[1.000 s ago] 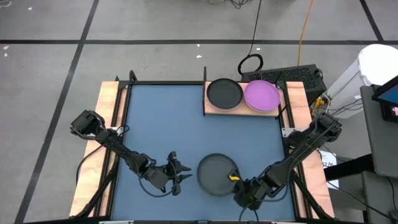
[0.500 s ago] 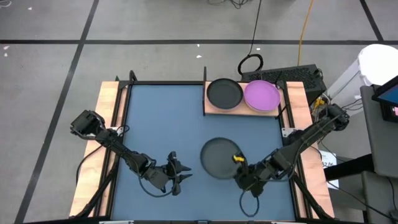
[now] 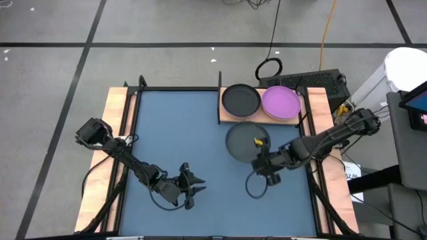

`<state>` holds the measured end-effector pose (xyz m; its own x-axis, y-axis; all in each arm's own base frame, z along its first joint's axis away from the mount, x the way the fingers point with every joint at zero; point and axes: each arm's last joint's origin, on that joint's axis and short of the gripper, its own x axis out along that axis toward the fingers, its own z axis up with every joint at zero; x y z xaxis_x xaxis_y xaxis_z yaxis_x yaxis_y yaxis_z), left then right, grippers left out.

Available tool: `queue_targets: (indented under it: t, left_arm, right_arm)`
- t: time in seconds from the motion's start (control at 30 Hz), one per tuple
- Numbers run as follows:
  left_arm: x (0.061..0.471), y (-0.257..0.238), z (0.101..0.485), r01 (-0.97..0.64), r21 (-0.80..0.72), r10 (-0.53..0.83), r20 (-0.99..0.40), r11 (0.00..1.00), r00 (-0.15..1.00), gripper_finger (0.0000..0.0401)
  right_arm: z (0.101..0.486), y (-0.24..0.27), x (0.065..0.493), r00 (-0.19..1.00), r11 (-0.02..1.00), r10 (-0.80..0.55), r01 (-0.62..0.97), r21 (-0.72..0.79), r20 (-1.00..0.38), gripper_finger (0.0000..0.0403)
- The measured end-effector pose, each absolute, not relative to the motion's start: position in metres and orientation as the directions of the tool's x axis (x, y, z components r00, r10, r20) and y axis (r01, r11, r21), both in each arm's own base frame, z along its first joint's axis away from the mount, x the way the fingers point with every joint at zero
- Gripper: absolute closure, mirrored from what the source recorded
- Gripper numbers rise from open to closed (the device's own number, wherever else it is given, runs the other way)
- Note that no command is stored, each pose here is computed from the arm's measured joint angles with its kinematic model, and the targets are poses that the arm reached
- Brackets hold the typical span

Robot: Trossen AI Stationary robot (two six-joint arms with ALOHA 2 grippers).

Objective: Place and stack plates onto a shelf
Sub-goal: Stack the black plate on top of the purple plate on the shelf

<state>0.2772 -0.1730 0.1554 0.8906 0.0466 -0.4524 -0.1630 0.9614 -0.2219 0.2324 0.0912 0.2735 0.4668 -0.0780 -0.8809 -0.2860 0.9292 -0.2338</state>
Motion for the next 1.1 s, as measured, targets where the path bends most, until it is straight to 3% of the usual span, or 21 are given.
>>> queue_targets:
  t: [0.73, 1.1]
  left_arm:
    - [0.277, -0.173, 0.155, -0.163, -0.222, 0.047, -0.453, 0.961, 0.891, 0.0283]
    - [0.277, -0.173, 0.155, -0.161, -0.214, 0.048, -0.455, 0.964, 0.889, 0.0283]
  right_arm:
    - [0.303, -0.016, 0.204, 0.406, 0.954, -0.273, 0.000, -0.299, -0.872, 0.0403]
    - [0.303, -0.056, 0.187, 0.287, 0.941, -0.337, 0.071, -0.331, -0.897, 0.0403]
